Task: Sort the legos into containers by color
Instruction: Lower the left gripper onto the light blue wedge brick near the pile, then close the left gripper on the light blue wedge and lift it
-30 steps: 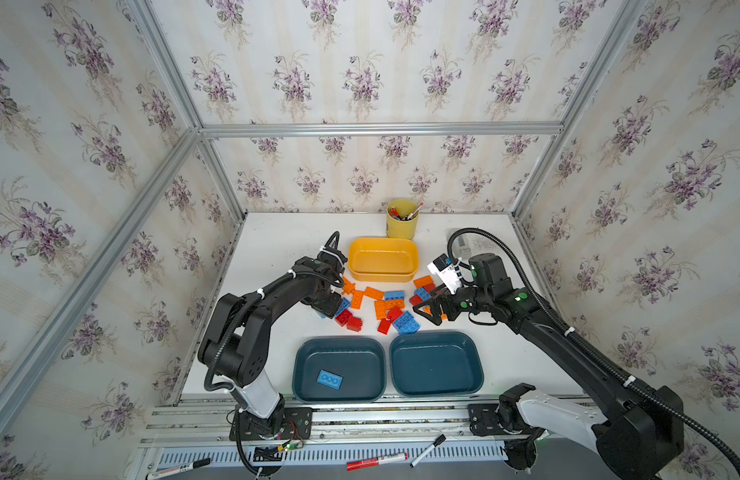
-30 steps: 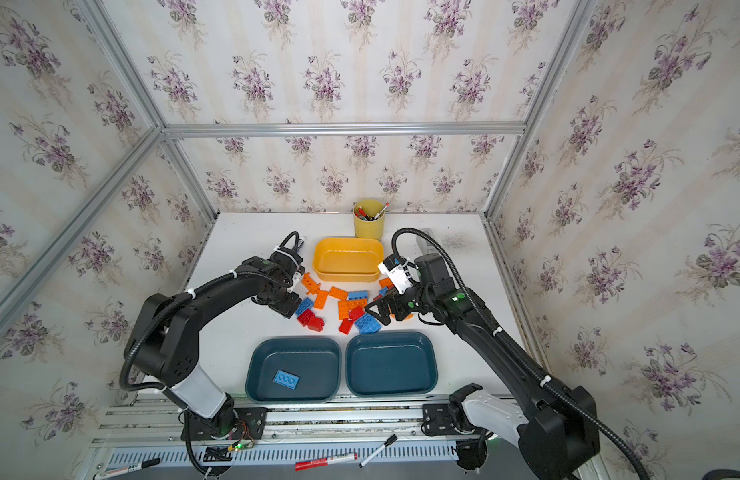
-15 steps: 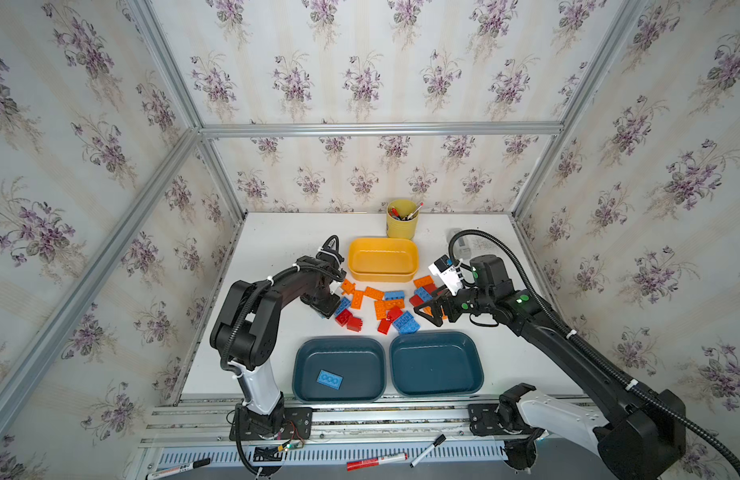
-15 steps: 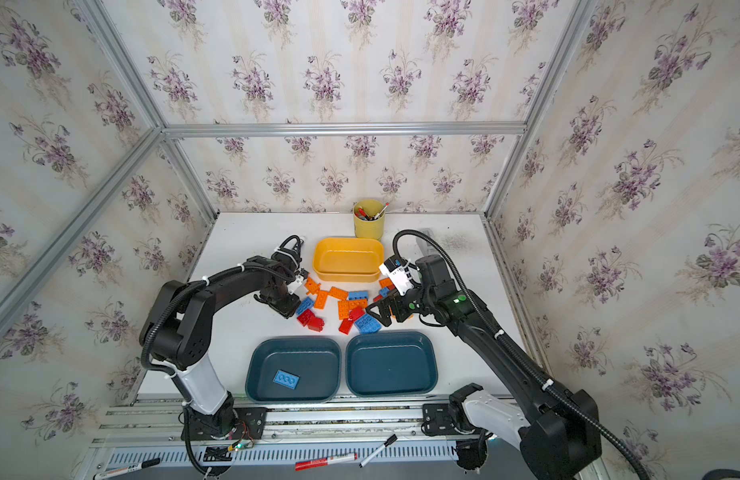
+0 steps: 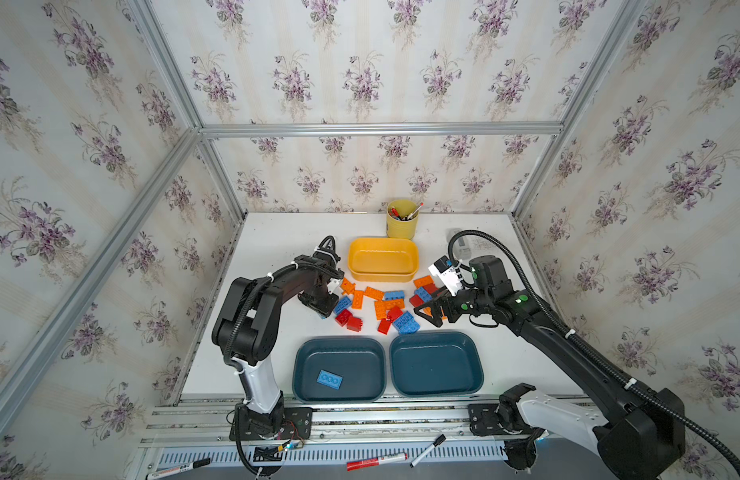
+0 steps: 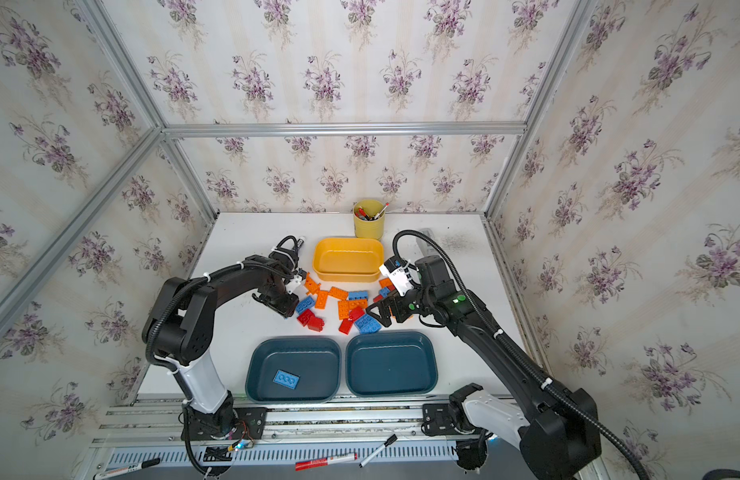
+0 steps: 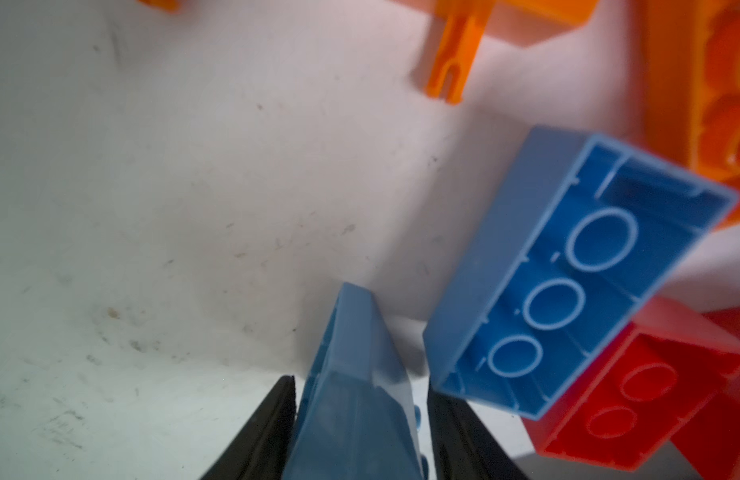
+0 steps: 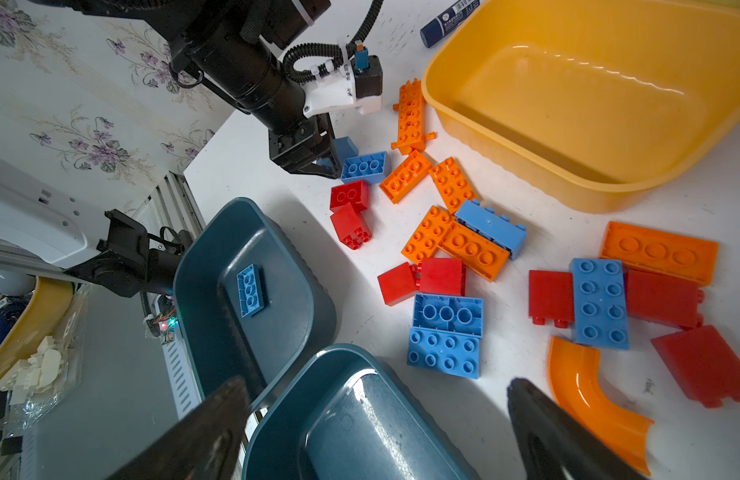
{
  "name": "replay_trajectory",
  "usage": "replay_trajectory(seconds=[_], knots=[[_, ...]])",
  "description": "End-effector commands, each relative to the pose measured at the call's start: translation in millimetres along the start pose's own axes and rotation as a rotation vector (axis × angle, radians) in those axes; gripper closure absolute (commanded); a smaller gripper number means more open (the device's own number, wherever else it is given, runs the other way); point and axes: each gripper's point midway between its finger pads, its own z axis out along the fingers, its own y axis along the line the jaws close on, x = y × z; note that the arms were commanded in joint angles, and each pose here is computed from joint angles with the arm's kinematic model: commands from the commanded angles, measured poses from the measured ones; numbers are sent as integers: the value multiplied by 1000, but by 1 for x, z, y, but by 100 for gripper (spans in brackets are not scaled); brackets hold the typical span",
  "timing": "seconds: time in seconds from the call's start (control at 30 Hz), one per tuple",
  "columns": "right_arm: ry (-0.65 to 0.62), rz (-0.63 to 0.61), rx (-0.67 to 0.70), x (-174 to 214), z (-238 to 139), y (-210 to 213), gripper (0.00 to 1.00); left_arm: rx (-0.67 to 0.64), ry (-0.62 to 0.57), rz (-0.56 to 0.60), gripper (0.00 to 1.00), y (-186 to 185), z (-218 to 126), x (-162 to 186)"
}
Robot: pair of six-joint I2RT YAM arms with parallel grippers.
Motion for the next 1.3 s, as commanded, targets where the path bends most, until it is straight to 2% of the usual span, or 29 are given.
replay_trajectory(seconds=[0.0, 0.13, 0.5, 0.77, 0.9, 1.27], knots=[[-12, -7, -1, -4, 1, 0, 0, 30, 22, 5, 39, -5, 0, 6], [-12, -6, -3, -4, 1, 0, 0, 40, 17, 7, 34, -6, -3, 7], [-19, 1, -2, -4, 0, 0, 0, 52, 36, 17, 35, -6, -1, 7], [-25, 8, -5, -6, 0, 1, 0, 50, 73, 16, 34, -10, -4, 21], [-24, 9, -9, -7, 0, 1, 0, 40, 105, 8, 39, -7, 1, 24], [-32, 10, 4, -6, -4, 2, 0, 22, 66, 2, 44, -1, 1, 4]])
